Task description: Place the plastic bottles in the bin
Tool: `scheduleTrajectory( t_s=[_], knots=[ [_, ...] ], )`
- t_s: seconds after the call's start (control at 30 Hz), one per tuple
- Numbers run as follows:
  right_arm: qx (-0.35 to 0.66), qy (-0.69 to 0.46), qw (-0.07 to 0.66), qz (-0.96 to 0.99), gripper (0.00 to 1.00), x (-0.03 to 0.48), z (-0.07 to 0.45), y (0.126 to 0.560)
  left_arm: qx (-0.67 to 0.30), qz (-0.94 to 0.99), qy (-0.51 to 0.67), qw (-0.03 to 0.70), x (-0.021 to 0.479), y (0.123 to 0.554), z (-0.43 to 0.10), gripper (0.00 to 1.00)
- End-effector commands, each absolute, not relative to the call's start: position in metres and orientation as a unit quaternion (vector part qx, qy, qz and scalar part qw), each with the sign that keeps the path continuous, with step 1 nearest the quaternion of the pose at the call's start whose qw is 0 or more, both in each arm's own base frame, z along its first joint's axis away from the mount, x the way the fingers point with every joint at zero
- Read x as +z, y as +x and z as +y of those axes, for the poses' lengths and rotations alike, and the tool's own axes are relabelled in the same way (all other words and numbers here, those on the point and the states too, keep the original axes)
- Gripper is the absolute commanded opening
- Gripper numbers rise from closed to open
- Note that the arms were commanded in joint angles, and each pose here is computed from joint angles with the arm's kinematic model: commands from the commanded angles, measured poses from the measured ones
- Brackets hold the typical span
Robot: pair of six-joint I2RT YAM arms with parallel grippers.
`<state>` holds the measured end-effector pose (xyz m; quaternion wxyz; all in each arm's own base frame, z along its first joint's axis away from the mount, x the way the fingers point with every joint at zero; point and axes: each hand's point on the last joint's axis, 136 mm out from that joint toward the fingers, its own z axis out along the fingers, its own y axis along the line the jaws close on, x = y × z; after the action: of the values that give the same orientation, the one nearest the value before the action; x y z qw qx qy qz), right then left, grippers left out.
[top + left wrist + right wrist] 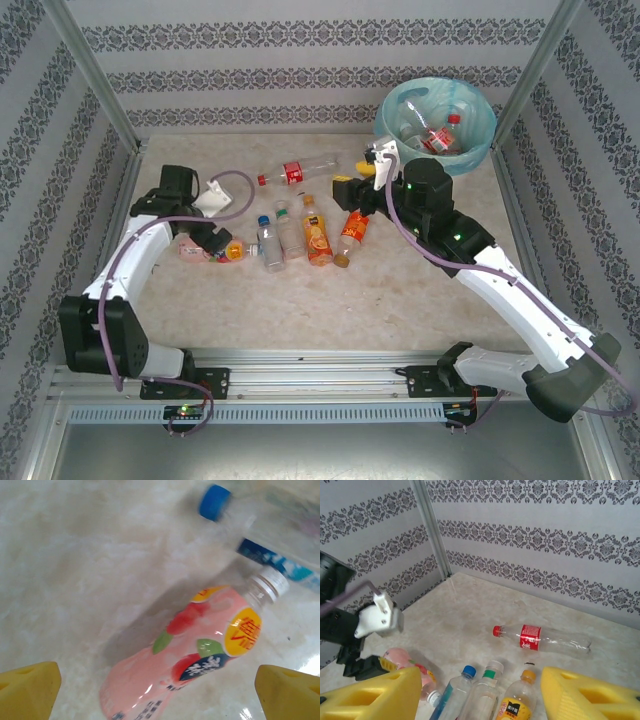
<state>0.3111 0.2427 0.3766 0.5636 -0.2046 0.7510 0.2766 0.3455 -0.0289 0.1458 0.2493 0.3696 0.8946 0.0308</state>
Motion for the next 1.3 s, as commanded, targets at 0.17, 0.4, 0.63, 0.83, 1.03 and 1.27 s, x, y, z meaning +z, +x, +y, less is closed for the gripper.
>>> scheduleTrajectory(
  t_s=[0.17, 0.4, 0.63, 0.83, 1.03, 1.27],
  knots=[
    [0.303, -0.202, 0.545, 0.755, 0.64, 0.369, 0.245, 0.298, 0.024, 0.875, 0.458, 0.157, 0.074, 0.336, -0.025, 1.0],
    [0.296, -0.193, 0.535, 0.768, 0.64, 0.354, 0.239, 0.292, 0.033, 0.885, 0.442, 0.141, 0.062, 0.354, -0.028, 0.97],
    [0.283, -0.184, 0.532, 0.776, 0.64, 0.343, 0.231, 0.291, 0.007, 0.892, 0.441, 0.1, 0.038, 0.343, -0.039, 0.86],
    [0.289, -0.184, 0.527, 0.778, 0.65, 0.344, 0.233, 0.289, 0.017, 0.898, 0.429, 0.094, 0.039, 0.35, -0.035, 0.73],
    [0.287, -0.176, 0.535, 0.775, 0.65, 0.352, 0.226, 0.285, 0.055, 0.902, 0.405, 0.136, 0.076, 0.36, -0.027, 0.64],
    [0.296, -0.16, 0.548, 0.766, 0.64, 0.366, 0.217, 0.274, 0.123, 0.903, 0.323, 0.256, 0.169, 0.373, -0.005, 0.61]
  ],
)
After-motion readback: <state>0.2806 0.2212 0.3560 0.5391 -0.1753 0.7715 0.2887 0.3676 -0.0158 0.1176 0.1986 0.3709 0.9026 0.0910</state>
